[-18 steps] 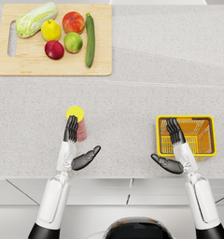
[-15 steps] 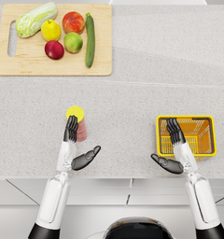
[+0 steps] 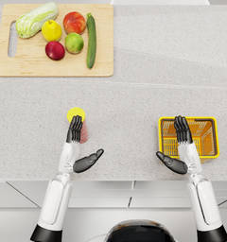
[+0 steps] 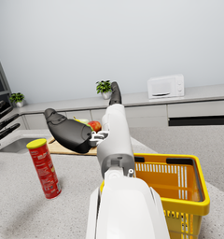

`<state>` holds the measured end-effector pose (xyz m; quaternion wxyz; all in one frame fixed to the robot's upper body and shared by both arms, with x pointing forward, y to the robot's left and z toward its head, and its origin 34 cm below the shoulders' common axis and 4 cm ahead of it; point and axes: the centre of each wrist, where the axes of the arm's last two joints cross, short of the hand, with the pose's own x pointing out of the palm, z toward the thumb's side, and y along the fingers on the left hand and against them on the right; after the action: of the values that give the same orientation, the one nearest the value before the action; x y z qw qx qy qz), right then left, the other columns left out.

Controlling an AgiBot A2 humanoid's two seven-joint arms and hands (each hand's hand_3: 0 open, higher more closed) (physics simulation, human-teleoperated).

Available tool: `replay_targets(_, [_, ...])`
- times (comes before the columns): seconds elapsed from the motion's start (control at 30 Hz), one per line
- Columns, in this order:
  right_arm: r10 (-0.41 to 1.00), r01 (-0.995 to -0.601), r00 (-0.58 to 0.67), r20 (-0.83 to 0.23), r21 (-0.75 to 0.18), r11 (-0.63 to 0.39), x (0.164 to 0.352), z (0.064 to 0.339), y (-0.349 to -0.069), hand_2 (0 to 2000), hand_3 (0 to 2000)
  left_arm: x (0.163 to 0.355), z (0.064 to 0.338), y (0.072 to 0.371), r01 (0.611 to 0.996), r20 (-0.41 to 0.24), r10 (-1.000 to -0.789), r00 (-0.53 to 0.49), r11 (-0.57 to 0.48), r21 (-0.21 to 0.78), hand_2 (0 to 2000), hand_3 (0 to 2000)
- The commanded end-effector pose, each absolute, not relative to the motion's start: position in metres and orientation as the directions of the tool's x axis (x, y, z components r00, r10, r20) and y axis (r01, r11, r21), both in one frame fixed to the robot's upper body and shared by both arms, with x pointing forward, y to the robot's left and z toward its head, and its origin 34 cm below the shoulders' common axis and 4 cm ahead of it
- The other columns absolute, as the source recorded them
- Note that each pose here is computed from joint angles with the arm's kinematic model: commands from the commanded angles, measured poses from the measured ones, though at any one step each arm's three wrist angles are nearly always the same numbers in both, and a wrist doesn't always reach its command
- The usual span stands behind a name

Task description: Pick up the red potato chip and place it into the yellow basket

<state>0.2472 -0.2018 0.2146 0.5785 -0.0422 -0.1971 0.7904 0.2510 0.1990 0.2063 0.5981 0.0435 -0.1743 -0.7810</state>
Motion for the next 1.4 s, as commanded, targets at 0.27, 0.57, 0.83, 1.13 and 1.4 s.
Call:
replay_targets(0.27, [0.995,-0.839,0.024,-0.096,-0.542,-0.033,0.251,0.258,-0.247,0,0,0.305,0.216,0.222,0.932,-0.109,-0.993,-0.043,-0.079,0.353,0,0])
replay_targets(0.57, [0.981,-0.869,0.085,-0.173,-0.494,-0.012,0.243,0.239,-0.249,0,0,0.330,0.158,0.228,0.992,-0.189,-0.982,-0.009,-0.033,0.125,0,0])
replay_targets(0.83, [0.983,-0.883,0.056,-0.173,-0.468,-0.032,0.244,0.231,-0.241,0,0,0.346,0.102,0.223,0.993,-0.193,-0.980,-0.044,-0.022,-0.113,0,0])
replay_targets(1.13, [0.985,-0.900,0.051,-0.163,-0.435,-0.026,0.239,0.220,-0.240,0,0,0.369,0.096,0.222,0.981,-0.142,-0.989,-0.028,0.000,-0.196,2000,1307])
replay_targets(1.4, [0.983,-0.856,0.060,-0.174,-0.515,-0.039,0.232,0.242,-0.239,0,0,0.356,0.123,0.193,0.991,-0.229,-0.965,-0.129,-0.122,-0.046,2000,2000])
